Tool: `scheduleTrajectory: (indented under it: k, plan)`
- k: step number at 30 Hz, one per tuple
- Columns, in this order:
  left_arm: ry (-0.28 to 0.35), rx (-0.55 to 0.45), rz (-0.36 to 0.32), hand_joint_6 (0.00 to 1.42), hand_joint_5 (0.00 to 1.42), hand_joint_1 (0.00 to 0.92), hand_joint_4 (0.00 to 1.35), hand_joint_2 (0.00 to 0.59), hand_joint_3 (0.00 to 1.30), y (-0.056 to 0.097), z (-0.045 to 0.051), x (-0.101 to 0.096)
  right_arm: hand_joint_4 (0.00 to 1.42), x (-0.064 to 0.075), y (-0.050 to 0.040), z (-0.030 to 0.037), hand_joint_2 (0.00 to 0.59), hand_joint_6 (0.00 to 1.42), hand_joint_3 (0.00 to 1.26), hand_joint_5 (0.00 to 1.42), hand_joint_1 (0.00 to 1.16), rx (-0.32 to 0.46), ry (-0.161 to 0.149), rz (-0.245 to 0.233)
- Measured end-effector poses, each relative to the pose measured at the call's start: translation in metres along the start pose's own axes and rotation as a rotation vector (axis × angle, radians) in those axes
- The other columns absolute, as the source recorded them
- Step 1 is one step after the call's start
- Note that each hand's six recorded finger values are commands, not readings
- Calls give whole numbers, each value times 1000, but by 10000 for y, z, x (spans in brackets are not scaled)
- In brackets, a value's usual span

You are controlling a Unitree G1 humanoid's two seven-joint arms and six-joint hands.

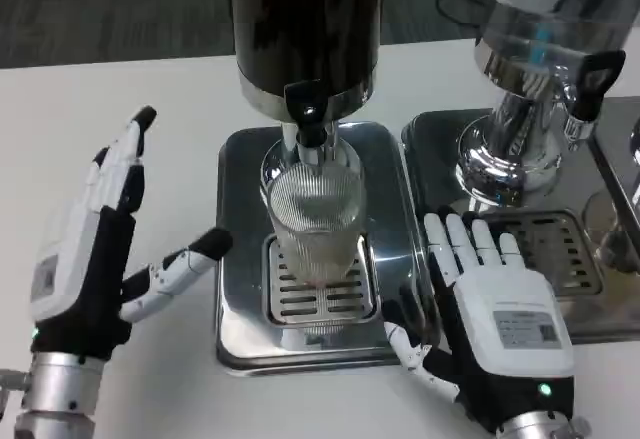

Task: Grasp the cup under the faucet to collect the drink, then remove the cup.

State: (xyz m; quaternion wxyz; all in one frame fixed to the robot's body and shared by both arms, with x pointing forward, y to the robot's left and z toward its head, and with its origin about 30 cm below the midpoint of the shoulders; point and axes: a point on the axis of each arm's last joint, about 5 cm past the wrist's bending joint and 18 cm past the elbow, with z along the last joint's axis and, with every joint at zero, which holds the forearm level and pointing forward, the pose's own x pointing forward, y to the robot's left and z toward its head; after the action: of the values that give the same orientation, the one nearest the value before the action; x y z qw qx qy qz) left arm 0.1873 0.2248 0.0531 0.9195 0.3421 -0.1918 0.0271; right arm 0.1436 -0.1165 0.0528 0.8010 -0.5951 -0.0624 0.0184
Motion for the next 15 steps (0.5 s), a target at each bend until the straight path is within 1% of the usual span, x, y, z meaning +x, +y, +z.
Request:
scheduleTrajectory:
  k: [2, 5, 7, 9, 12, 13, 15]
  plan:
    - [-63, -76, -24, 14, 96, 0, 0, 83, 0, 90, 57, 72, 0, 3, 1, -5, 383, 0, 0, 0, 261, 6, 8, 0]
    - [-93, -154, -72, 15, 116, 0, 0, 84, 0, 153, 96, 119, 0, 4, 3, -1, 386, 0, 0, 0, 261, 9, 10, 0]
    - [-126, -209, -122, 11, 107, 0, 0, 88, 0, 210, 144, 180, 0, 7, 4, 7, 388, 0, 0, 0, 262, 14, 13, -1]
    - [-183, -241, -174, 9, 104, 0, 0, 90, 0, 269, 215, 251, 0, 9, 6, 18, 389, 0, 0, 0, 263, 19, 15, -2]
    - [-263, -295, -222, 2, 96, 0, 0, 91, 0, 324, 329, 334, 0, 10, 7, 27, 391, 0, 0, 0, 263, 24, 15, -3]
    - [-270, -306, -228, 2, 95, 0, 0, 91, 0, 334, 340, 344, 0, 11, 8, 27, 391, 0, 0, 0, 264, 24, 15, -2]
    - [-264, -353, -255, 3, 94, 0, 0, 91, 0, 346, 344, 356, 0, 10, 13, 27, 390, 0, 0, 0, 267, 25, 17, 0]
